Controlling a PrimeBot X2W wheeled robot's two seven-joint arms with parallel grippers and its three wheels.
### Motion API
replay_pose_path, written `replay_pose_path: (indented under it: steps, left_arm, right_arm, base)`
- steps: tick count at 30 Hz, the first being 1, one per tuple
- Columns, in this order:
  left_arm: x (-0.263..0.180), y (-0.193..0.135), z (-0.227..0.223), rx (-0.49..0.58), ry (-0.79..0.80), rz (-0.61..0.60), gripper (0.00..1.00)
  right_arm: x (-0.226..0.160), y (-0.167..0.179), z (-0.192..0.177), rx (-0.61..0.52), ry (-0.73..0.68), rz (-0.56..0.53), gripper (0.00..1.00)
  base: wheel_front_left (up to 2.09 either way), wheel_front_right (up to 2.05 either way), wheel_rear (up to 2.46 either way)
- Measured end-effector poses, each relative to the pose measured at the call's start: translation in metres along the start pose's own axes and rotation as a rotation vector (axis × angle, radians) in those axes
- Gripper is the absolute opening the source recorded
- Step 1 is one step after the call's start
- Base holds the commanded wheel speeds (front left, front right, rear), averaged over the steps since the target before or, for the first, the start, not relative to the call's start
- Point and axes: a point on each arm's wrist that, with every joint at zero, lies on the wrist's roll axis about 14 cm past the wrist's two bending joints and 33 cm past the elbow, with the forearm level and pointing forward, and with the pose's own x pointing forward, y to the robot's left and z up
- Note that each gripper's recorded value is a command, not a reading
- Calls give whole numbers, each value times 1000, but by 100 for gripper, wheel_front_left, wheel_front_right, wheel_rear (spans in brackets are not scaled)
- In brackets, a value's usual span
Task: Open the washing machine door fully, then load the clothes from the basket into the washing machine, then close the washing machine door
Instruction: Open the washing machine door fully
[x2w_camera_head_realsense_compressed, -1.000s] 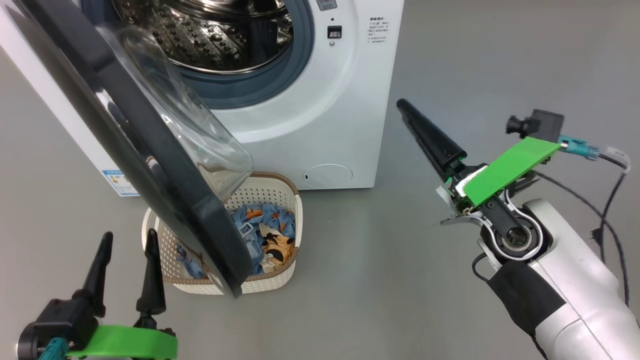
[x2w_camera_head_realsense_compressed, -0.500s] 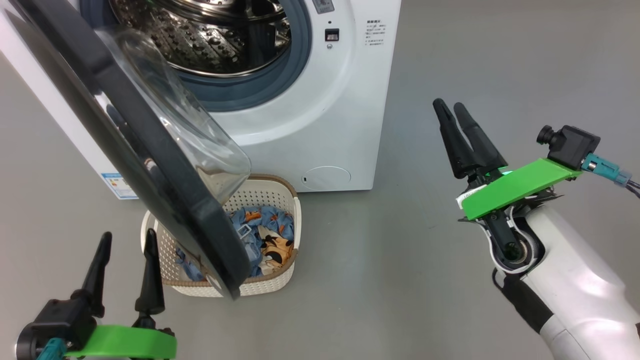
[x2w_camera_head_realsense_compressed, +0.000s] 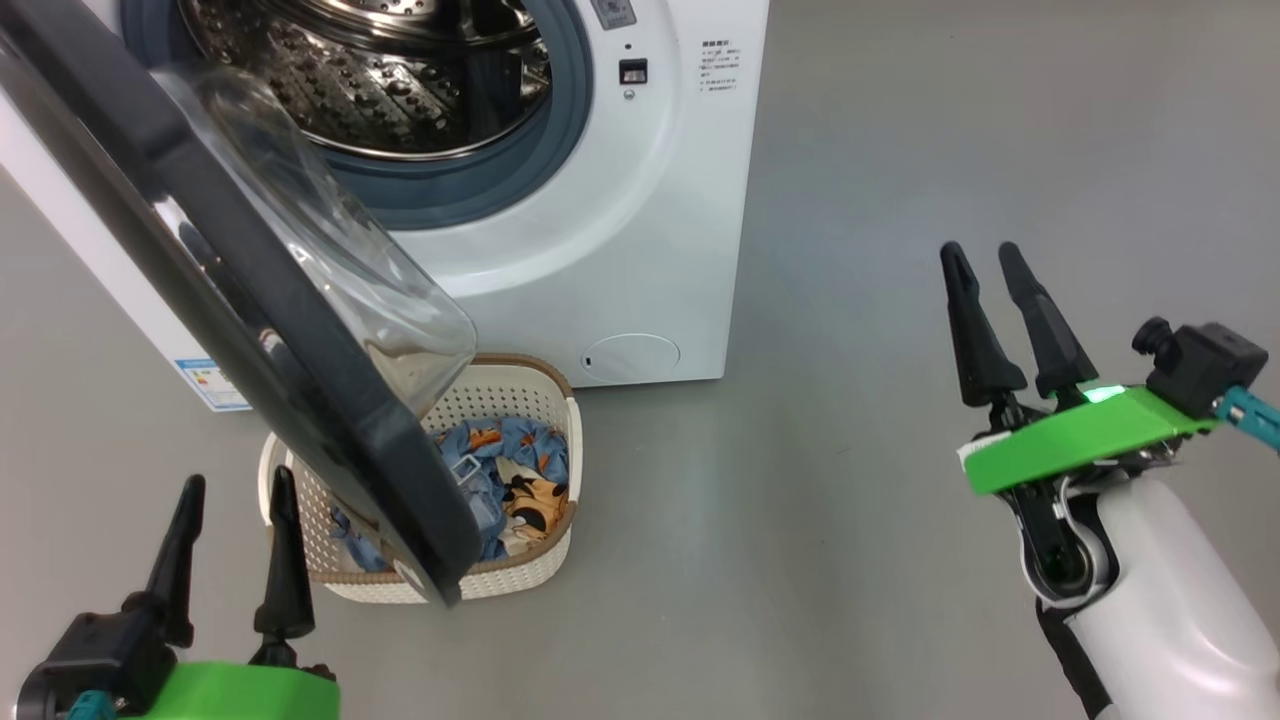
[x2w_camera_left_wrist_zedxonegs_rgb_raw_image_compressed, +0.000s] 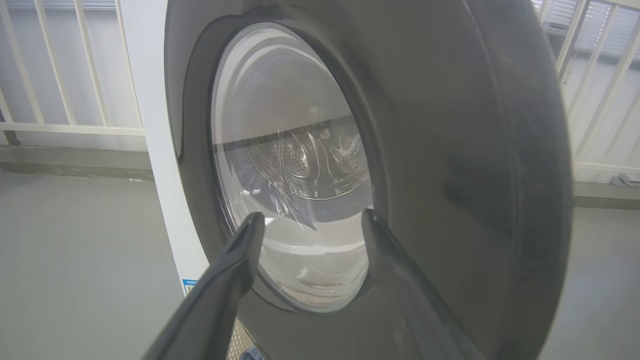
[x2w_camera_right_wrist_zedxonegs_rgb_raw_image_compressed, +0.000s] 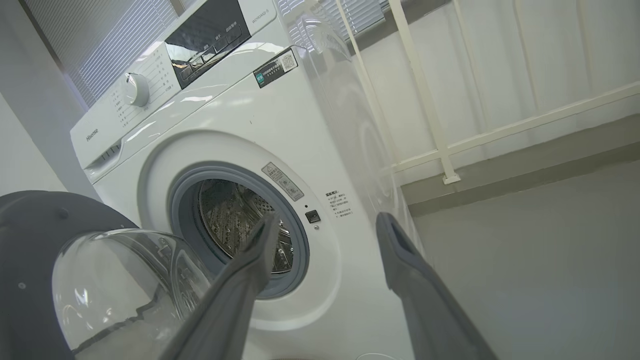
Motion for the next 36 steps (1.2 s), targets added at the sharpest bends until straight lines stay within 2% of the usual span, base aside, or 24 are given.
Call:
replay_pose_path:
  steps: [7,11,16,36]
  left_arm:
    - [1,0,0,0,-1,0,100]
    - [1,1,1,1,-3,2,100]
    - [0,2,3,3,-10,5,100]
    - [-7,-2,-1,31,10,-8,100]
  right_arm:
    - [-22,-9,3,-179,-8,-9,100]
    - [-28,-9,-1,-204,-2,-14,100]
    - [-47,-10,-15,-301,47,-8,100]
    - [-80,-30,-24,-395,82,-118,100]
  base:
    - [0,0,0]
    - [0,0,0]
    - [0,0,0]
    - [0,0,0]
